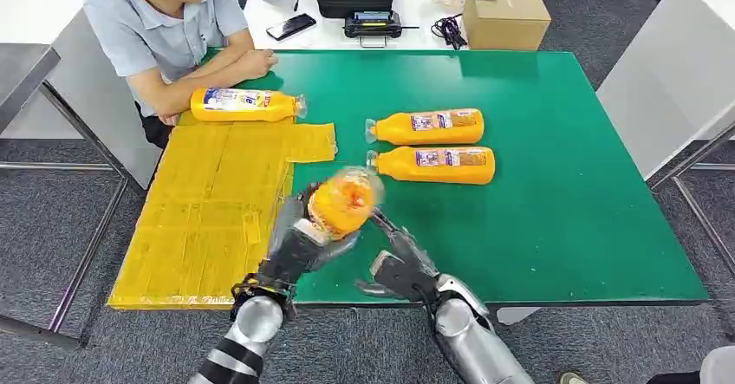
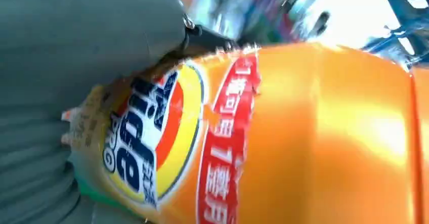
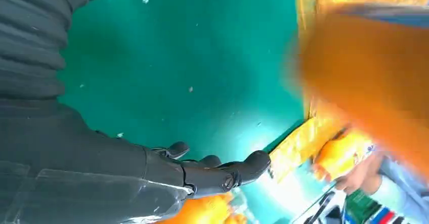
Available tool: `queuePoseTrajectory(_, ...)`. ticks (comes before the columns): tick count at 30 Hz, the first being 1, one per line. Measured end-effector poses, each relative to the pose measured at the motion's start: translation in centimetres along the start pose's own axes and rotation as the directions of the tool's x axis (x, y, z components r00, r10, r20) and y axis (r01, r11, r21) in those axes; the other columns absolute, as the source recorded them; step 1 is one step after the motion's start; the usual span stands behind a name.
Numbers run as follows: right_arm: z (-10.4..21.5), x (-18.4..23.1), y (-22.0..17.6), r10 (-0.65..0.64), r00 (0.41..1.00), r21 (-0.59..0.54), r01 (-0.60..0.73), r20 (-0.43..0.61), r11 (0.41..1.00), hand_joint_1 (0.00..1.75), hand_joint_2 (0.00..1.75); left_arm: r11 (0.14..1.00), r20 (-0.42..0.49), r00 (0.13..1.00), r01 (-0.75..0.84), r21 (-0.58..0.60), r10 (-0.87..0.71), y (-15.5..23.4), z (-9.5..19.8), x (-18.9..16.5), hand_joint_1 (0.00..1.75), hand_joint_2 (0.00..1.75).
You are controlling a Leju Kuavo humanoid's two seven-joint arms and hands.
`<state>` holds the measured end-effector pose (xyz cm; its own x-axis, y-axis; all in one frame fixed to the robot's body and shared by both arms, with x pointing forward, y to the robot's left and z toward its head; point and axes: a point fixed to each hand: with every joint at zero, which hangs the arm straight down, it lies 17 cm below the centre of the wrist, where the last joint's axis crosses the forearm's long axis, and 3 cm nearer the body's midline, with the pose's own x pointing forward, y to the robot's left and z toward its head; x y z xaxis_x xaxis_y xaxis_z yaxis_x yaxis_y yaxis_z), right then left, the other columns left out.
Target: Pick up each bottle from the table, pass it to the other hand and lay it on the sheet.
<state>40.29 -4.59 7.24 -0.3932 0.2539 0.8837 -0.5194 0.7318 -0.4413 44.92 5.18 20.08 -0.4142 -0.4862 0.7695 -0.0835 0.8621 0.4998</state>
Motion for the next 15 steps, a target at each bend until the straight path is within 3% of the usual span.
queuePoseTrajectory(2,-0.1,0.4,-0.5,0.008,1.000,-0.014,-0.008,0.008,1.000,0.00,1.75,0.977,0.048,0.976,0.211,0.025,-0.212,1.4,-0.7,0.8,1.75,1.75)
queuePoseTrajectory(7,-0.2,0.9,-1.5,0.013,1.000,-0.044,-0.012,0.019,0.999,0.00,1.75,0.966,0.015,0.972,0.231,0.112,-0.235,4.7,-1.5,0.7,1.75,1.75)
queuePoseTrajectory(11,-0.1,0.9,-1.8,0.011,1.000,-0.047,-0.010,0.020,0.999,0.00,1.75,0.845,-0.031,0.851,0.525,0.103,-0.525,5.9,-1.8,-0.6,1.75,1.75)
queuePoseTrajectory(15,0.0,0.9,-2.0,0.006,1.000,-0.053,-0.004,0.023,0.999,0.00,1.75,0.812,-0.058,0.818,0.575,0.102,-0.572,6.6,-1.9,-1.7,1.75,1.75)
